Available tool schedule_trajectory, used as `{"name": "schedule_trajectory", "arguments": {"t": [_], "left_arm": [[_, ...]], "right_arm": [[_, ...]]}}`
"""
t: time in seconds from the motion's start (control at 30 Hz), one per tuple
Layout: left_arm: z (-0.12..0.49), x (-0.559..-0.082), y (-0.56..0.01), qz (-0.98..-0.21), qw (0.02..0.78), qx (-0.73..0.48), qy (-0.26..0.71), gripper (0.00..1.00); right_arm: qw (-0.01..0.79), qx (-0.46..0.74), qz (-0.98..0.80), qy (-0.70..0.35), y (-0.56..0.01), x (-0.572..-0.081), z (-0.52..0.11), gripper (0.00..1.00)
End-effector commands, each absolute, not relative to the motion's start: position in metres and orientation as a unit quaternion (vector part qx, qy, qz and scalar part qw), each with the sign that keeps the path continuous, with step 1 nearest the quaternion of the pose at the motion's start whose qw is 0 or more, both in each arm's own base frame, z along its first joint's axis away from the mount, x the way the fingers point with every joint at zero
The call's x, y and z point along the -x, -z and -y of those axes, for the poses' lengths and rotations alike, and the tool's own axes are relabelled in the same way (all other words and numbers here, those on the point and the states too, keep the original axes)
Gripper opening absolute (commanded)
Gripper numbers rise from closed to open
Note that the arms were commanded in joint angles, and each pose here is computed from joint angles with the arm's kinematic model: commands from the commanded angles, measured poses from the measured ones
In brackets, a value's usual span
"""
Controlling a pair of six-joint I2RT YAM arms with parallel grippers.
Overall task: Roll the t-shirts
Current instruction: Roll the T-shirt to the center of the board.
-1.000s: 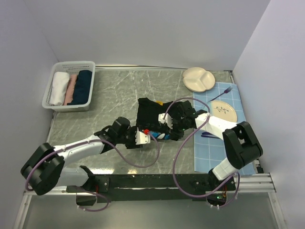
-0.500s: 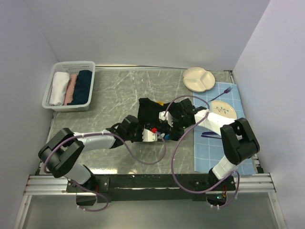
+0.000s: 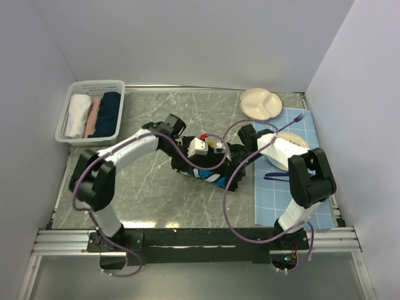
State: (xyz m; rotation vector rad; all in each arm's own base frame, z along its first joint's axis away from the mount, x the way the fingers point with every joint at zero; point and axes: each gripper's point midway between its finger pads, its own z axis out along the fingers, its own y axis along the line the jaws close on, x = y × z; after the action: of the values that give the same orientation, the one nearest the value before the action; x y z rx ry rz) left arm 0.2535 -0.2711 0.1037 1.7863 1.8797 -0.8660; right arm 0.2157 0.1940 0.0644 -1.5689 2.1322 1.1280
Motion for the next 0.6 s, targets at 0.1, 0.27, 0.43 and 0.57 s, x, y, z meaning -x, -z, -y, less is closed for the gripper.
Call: {"name": "schedule_trajectory", "arguments": {"t": [0.1, 0.27, 0.43, 0.57], "left_arm": [[0.251, -0.205, -0.106, -0.7, 0.027, -0.568, 0.432, 0.01], [0.255, -0.238, -0.08, -0.73, 0.028, -0.533, 0.426, 0.02], [0.256, -0.286, -0.072, -0.746, 0.038, -0.522, 0.413, 0.02], [0.251, -0.307, -0.06, -0.75, 0.038, -0.531, 0.391, 0.03]], "right_arm": [[0.026, 0.466, -0.749, -0.47, -0.075, -0.192, -0.189, 0.31], [0.002, 0.425, -0.758, -0.495, -0.071, -0.214, -0.186, 0.31], [0.001, 0.394, -0.773, -0.497, -0.061, -0.24, -0.177, 0.31], [0.002, 0.393, -0.784, -0.48, -0.051, -0.253, -0.172, 0.31]]}}
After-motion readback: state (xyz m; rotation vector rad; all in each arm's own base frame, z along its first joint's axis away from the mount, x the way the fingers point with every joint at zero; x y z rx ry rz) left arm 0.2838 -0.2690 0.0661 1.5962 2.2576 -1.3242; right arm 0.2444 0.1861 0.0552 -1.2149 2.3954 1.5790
